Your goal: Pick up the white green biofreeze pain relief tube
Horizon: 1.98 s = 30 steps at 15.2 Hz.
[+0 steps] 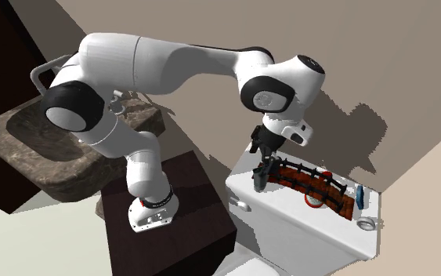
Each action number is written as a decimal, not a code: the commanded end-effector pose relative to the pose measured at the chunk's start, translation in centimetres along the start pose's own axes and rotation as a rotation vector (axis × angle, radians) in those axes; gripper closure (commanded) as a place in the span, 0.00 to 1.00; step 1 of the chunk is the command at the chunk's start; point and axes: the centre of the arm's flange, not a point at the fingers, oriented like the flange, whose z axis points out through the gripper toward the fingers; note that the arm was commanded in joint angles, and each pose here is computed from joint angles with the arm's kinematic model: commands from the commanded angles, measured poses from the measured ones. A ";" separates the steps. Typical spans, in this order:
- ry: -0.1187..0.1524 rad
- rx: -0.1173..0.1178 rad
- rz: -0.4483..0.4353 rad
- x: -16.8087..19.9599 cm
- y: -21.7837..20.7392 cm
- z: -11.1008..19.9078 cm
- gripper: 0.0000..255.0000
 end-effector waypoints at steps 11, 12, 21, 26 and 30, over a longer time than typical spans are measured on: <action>-0.006 -0.002 0.007 1.0 0.7 3.7 1.00; -0.006 -0.002 0.007 1.0 0.7 3.7 1.00; -0.006 -0.002 0.007 0.6 0.6 2.2 1.00; -0.006 -0.002 0.007 0.0 0.5 -0.4 1.00; -0.006 -0.002 0.007 -0.5 0.5 -2.5 1.00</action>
